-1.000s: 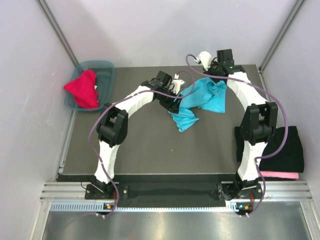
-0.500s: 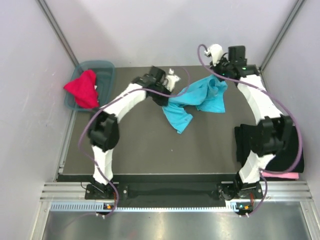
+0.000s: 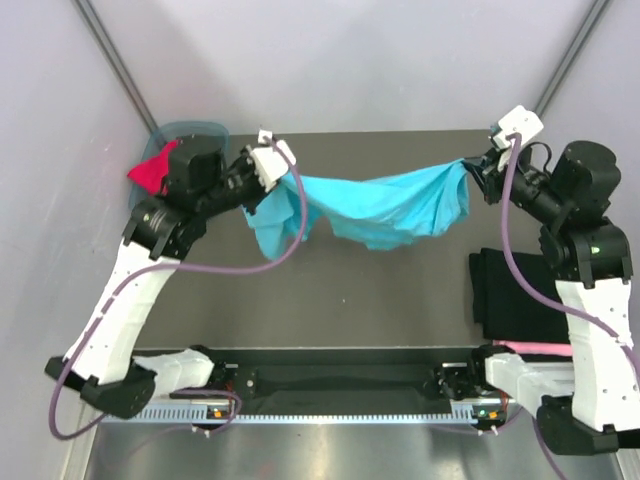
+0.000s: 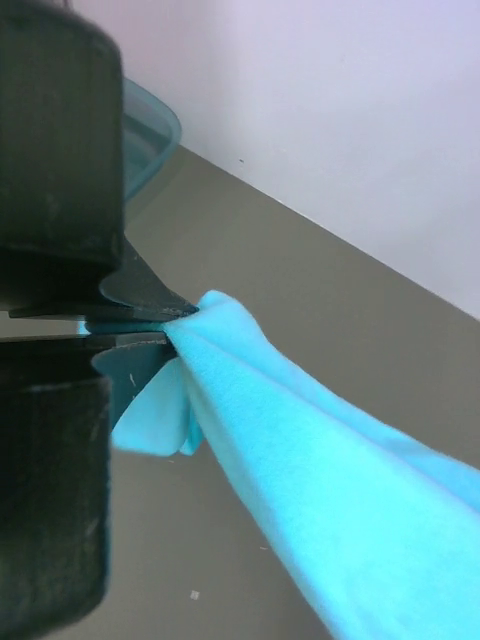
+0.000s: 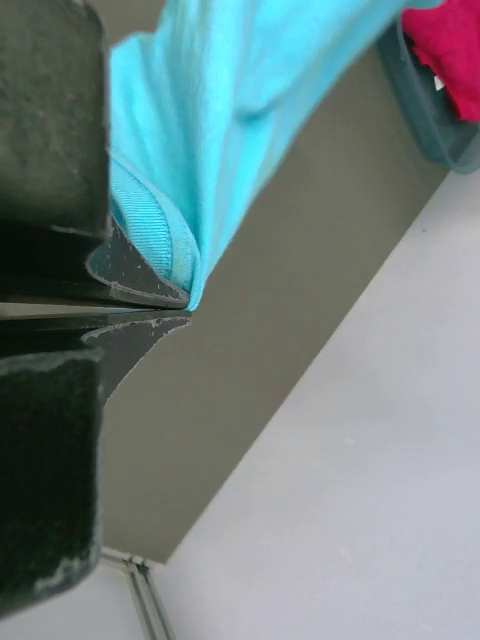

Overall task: Fold and stack the t-shirts
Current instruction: Flatten the tshirt out

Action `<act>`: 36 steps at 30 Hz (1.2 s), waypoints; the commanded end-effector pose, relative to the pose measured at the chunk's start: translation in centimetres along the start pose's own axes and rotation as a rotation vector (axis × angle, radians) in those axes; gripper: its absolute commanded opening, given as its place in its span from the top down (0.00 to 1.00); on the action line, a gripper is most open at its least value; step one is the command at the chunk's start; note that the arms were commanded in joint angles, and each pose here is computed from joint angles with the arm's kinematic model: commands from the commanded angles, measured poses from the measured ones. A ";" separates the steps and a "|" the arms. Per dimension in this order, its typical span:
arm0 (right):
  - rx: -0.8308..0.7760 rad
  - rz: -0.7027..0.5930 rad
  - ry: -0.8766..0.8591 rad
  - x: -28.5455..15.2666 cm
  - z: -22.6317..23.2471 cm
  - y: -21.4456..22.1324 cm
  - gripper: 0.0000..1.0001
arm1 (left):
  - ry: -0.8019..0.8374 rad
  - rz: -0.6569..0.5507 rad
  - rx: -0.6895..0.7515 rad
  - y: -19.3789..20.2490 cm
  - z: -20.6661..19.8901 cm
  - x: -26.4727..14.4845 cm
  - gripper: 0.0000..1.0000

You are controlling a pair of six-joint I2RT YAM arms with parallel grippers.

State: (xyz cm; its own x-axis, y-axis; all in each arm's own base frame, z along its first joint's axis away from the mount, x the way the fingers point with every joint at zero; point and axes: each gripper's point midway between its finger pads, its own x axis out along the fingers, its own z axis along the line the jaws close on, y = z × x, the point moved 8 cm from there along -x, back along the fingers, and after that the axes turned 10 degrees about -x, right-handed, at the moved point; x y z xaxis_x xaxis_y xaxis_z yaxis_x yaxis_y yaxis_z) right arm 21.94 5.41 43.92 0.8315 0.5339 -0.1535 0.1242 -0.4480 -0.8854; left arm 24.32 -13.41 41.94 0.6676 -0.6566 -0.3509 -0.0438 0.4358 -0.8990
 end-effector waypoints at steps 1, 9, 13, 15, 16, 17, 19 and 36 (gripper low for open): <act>0.121 0.093 -0.037 3.3 0.2 3.4 1.00 | 0.017 0.069 0.104 3.2 0.2 3.0 0.93; 0.234 0.292 -0.109 14.5 -2.8 11.8 1.00 | 0.048 0.278 0.116 9.8 4.1 16.2 0.76; 0.269 0.352 -0.074 19.0 -5.9 14.7 1.00 | -0.070 0.434 0.048 12.4 7.5 24.0 0.56; 0.292 0.409 -0.073 20.8 -6.3 17.2 1.00 | -0.179 0.460 -0.013 10.7 9.3 23.7 0.50; 0.285 0.414 -0.072 21.2 -6.5 17.4 1.00 | -0.190 0.471 -0.040 10.7 9.4 23.3 0.49; 0.285 0.425 -0.071 21.5 -6.5 18.1 1.00 | -0.193 0.495 -0.104 11.5 8.9 22.7 0.49; 0.290 0.439 -0.081 21.7 -6.2 18.7 1.00 | -0.132 0.442 -0.131 10.1 7.7 19.8 0.49; 0.325 0.473 -0.172 21.0 -4.1 20.4 1.00 | 0.142 0.791 -0.337 17.8 -7.6 17.1 0.59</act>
State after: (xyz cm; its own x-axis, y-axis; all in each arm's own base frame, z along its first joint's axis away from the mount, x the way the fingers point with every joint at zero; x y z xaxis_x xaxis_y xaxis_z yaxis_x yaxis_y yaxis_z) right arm 44.34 4.56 21.59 0.6079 0.4277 -0.6690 -0.5138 -0.4305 -0.7421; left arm 30.61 -21.24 19.06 0.2806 -0.3727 -0.8845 -0.5986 0.6524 -0.4648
